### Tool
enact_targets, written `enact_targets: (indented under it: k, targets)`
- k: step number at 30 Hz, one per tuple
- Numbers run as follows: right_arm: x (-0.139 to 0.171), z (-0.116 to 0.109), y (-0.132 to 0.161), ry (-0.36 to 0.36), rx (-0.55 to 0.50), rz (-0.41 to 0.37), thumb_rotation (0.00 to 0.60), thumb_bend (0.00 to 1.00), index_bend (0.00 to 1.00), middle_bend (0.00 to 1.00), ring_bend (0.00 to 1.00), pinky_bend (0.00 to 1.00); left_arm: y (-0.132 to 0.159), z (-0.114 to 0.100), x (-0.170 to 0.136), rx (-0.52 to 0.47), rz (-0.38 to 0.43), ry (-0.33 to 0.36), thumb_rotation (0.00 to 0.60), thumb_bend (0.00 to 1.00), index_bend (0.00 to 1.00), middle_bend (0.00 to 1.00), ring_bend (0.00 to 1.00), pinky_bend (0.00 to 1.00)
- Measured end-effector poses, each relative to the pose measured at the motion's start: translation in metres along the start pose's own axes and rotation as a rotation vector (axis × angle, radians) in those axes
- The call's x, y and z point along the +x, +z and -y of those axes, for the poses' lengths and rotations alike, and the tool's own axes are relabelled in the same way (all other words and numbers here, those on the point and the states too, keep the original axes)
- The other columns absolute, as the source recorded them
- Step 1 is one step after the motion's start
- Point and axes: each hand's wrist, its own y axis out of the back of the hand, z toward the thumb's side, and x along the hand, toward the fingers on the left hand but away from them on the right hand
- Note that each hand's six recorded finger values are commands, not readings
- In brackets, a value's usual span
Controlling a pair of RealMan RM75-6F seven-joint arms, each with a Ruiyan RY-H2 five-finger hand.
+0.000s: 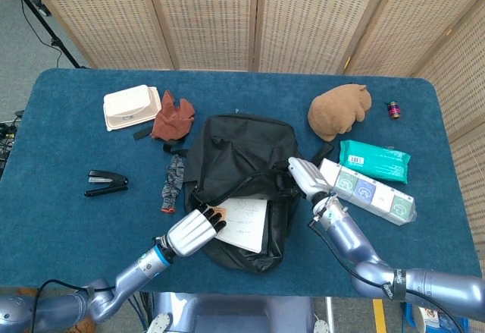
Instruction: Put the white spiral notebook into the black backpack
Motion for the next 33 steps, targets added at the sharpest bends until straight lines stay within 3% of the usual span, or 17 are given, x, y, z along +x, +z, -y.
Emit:
enact_targets:
  k: [9,28,31,33]
  targets:
    - [0.007,0.009,0.008,0.03,0.02,-0.023,0.6,0.7,0.62,0.53,0.43,0.61,0.001,0.011,0.025,-0.041,-0.065,-0.02,0.6,0.47,0.83,0.68,0.59,0.6]
    - [0.015,0.009,0.016,0.047,0.021,-0.038,0.6,0.71,0.62,0.53,0.43,0.61,-0.012,0.012,0.068,-0.071,-0.173,-0.056,0.6,0.46,0.81,0.67,0.57,0.6]
    - [0.016,0.008,0.016,0.044,0.025,-0.039,0.6,0.71,0.62,0.53,0.43,0.61,-0.011,0.013,0.07,-0.083,-0.181,-0.07,0.6,0.44,0.72,0.57,0.51,0.6]
    - [0.016,0.007,0.016,0.042,0.022,-0.038,0.6,0.71,0.62,0.53,0.43,0.61,-0.011,0.014,0.069,-0.084,-0.176,-0.078,0.6,0.4,0.56,0.4,0.38,0.6]
